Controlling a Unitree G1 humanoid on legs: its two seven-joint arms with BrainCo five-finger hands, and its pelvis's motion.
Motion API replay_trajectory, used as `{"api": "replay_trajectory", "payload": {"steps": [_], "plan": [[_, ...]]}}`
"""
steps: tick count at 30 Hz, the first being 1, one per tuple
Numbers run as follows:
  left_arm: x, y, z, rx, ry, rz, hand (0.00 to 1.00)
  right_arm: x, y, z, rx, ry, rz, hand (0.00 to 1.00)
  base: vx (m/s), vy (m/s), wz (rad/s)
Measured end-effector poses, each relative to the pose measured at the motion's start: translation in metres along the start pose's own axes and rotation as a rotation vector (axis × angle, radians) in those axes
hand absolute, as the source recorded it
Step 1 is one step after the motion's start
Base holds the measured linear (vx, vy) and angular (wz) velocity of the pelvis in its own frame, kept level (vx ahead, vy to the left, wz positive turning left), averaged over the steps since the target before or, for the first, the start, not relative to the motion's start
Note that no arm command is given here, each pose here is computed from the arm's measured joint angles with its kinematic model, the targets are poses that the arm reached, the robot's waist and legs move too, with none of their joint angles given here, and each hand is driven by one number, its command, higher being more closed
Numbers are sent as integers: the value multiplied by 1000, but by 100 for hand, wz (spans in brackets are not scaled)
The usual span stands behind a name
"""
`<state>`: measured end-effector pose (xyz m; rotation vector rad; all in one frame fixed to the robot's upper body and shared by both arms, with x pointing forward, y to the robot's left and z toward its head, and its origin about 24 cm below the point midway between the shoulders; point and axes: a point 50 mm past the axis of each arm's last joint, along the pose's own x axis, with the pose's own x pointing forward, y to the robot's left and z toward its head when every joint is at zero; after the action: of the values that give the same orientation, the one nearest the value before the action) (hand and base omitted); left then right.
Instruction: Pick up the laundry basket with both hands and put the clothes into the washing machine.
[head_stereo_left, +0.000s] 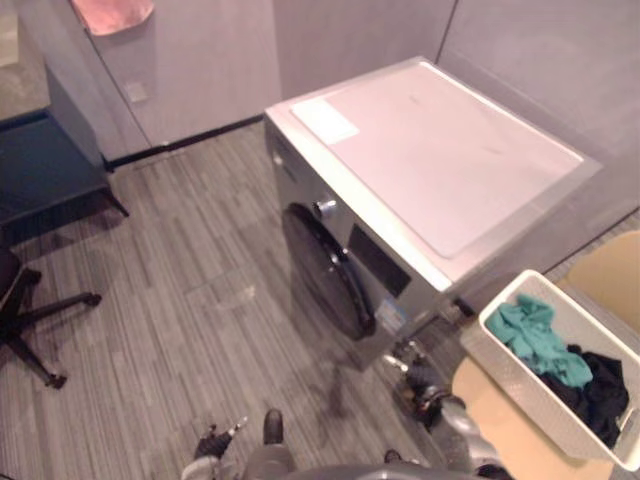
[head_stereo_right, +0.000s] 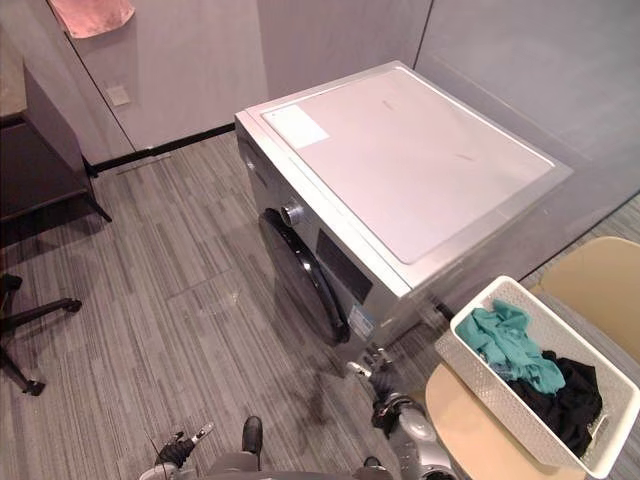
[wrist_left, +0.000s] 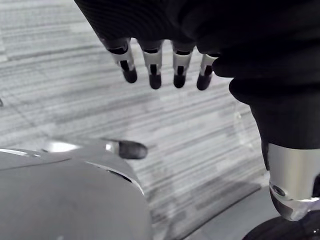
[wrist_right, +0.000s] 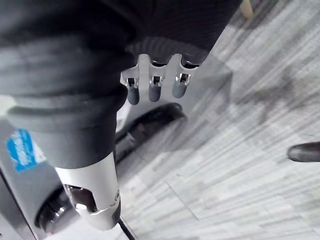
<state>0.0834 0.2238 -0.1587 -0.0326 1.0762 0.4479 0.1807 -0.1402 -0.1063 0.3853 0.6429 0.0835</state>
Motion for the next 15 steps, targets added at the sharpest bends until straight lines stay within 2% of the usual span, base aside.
{"api": "replay_trajectory", "payload": {"steps": [2,6,9,12,15], "plan": [[-1,0,-5,-2,20,1,0,-8,-5,-15,6,51,-13,0,-190,-120,16],[-1,2,-6,0,23,5,0,-9,-4,-18,-2,67,1,0,-107,-37,4],[0,10,-2,9,13,26,0,-6,11,-22,-18,86,59,0,-18,-3,-8],[1,22,-2,24,14,53,0,-1,41,-28,-22,107,167,0,27,-6,2],[1,21,0,24,8,51,0,7,62,-12,-67,58,256,0,8,-4,2]]}}
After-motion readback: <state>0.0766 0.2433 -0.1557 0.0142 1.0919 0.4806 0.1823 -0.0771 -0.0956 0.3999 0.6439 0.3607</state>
